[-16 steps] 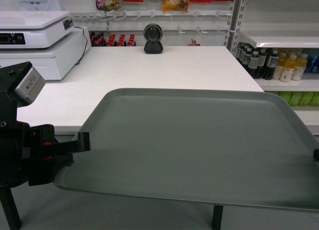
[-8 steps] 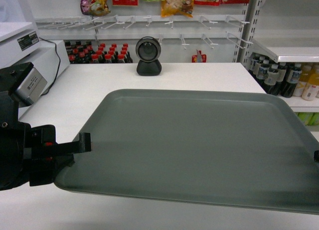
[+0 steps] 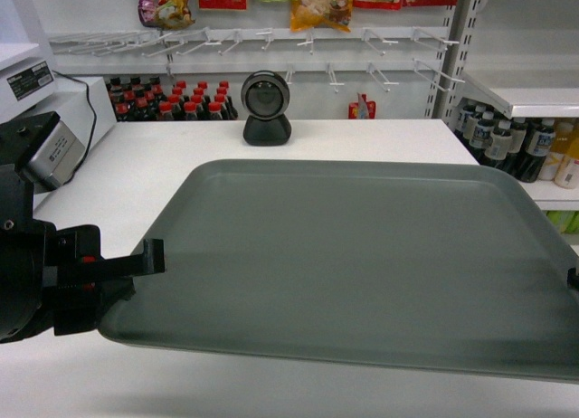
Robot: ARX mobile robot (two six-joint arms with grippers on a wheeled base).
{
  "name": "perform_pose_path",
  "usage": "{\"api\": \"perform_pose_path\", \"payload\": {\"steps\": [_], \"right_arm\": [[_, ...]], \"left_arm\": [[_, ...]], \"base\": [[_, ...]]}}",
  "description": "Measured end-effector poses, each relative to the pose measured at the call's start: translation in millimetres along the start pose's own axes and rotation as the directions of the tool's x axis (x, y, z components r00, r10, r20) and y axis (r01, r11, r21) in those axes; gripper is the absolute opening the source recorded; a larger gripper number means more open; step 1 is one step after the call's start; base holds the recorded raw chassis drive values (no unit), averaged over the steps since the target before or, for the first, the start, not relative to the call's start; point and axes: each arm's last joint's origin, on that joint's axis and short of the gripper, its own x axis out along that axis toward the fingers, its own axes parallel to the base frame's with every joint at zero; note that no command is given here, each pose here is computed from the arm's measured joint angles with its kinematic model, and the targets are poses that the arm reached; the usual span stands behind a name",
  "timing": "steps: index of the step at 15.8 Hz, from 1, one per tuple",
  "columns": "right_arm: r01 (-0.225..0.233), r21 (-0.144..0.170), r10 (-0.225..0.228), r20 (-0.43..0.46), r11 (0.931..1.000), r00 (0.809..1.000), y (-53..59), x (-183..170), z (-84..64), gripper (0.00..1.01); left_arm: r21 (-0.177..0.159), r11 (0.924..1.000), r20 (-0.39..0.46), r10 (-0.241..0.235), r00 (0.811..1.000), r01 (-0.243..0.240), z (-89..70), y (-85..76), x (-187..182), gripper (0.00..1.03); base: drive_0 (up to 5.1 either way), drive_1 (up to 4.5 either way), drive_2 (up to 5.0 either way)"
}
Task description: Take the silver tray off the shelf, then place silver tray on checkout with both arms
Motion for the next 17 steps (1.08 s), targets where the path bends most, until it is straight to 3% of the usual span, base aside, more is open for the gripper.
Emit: {"api": "perform_pose_path", "payload": {"steps": [8, 9, 10, 11, 12, 13, 14, 15, 16, 17], "right_arm": [[0.000, 0.000, 0.000, 0.000, 1.0000, 1.000, 0.0, 0, -0.1, 0.03], [-0.023, -0.001, 0.023, -0.004, 0.9997, 1.000, 0.9, 0, -0.2, 0.03], [-0.079, -0.024, 0.079, -0.002, 0.9966, 0.997, 5.9, 4, 0.3, 0.03], [-0.153, -0.083, 0.159, 0.068, 0.9847, 0.985, 39.4, 45, 35.7, 0.03], [-0.115, -0.124, 0.122, 0.049, 0.9855, 0.991, 55.5, 106, 38.0, 0.03], [-0.088, -0.165, 0.091, 0.008, 0.9824, 0.996, 53.6, 139, 24.9, 0.03], [-0.054, -0.205, 0.053, -0.011, 0.9772, 0.999, 50.0, 155, 14.2, 0.03], [-0.010, -0.243, 0.002, -0.032, 0.9701, 0.999, 48.4, 164, 4.2, 0.03], [0.014, -0.272, -0.028, -0.046, 0.9622, 0.999, 47.1, 169, -2.7, 0.03], [0.022, -0.283, -0.037, -0.050, 0.9590, 0.998, 46.5, 170, -3.8, 0.05]], "left_arm": [[-0.001, 1.0000, -0.001, 0.000, 1.000, 0.000, 0.1, -0.1, 0, 0.02], [0.031, 0.9885, -0.072, 0.150, 0.986, -0.148, 3.8, -6.6, -1, 0.02], [0.071, 0.9644, -0.070, 0.260, 0.963, -0.255, 13.5, -10.3, 0, 0.03], [0.093, 0.9097, 0.083, 0.398, 0.914, -0.405, 57.2, -7.2, 23, 0.04], [0.146, 0.8802, 0.090, 0.443, 0.892, -0.452, 69.3, 2.3, 68, 0.04], [0.182, 0.8724, 0.040, 0.454, 0.890, -0.453, 57.0, 3.2, 98, 0.04], [0.186, 0.8739, -0.007, 0.458, 0.889, -0.449, 43.3, 2.7, 111, 0.04], [0.172, 0.8869, -0.055, 0.443, 0.895, -0.429, 33.1, 2.4, 119, 0.04], [0.137, 0.8998, -0.097, 0.428, 0.898, -0.414, 24.5, 3.6, 126, 0.04], [0.101, 0.9126, -0.132, 0.407, 0.904, -0.396, 17.9, 4.8, 131, 0.07]], "base": [[0.0, 0.00, 0.0], [0.0, 0.00, 0.0], [0.0, 0.00, 0.0], [0.0, 0.00, 0.0], [0.0, 0.00, 0.0], [0.0, 0.00, 0.0], [0.0, 0.00, 0.0], [0.0, 0.00, 0.0], [0.0, 0.00, 0.0], [0.0, 0.00, 0.0]]}}
